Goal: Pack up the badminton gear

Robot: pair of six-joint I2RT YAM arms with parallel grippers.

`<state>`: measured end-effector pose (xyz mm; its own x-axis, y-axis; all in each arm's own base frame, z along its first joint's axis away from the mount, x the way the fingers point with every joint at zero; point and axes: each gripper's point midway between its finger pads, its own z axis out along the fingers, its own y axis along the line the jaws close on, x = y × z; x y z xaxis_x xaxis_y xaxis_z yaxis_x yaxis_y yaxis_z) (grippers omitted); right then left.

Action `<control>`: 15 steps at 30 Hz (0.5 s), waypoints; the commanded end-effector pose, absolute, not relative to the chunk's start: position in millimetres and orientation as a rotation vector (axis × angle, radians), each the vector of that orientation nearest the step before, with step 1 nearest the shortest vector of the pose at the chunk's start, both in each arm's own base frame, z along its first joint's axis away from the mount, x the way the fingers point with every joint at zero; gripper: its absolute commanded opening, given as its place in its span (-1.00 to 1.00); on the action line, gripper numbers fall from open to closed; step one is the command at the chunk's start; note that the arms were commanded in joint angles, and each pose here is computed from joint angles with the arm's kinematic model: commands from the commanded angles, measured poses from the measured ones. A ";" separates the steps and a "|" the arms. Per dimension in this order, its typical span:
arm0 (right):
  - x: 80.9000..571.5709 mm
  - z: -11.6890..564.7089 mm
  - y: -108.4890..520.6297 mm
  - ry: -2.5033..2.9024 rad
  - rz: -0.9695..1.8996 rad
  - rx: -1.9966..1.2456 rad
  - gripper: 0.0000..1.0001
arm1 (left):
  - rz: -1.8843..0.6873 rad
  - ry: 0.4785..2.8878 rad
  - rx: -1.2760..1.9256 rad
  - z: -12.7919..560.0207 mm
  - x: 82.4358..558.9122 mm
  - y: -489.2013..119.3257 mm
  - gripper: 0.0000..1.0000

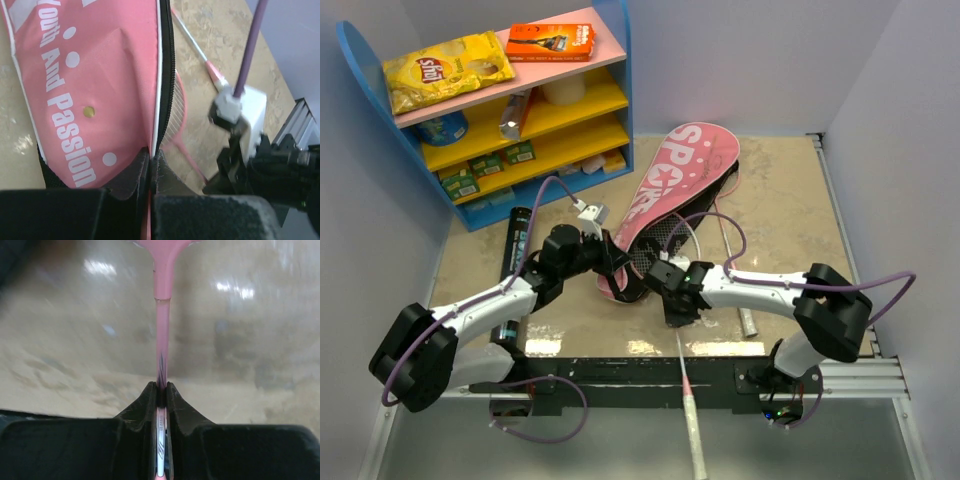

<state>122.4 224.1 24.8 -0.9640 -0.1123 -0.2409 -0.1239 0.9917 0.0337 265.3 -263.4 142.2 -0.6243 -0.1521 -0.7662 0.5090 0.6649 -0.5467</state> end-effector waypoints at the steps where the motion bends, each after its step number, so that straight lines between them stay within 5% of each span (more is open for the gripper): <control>1: 195.6 49.2 267.0 2.720 0.254 -0.147 -1.00 | -0.963 2.024 0.309 125.2 243.7 -264.7 -1.00; 15: 340.4 72.3 269.6 2.500 0.309 0.001 -1.00 | -1.008 2.136 0.377 74.9 179.1 -285.9 -1.00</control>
<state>284.9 238.9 37.8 -0.8995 0.0876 -0.4281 0.0170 0.9860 0.1661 179.1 -271.1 60.5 -0.7152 -0.0012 -0.6989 0.5111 0.6811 -0.5243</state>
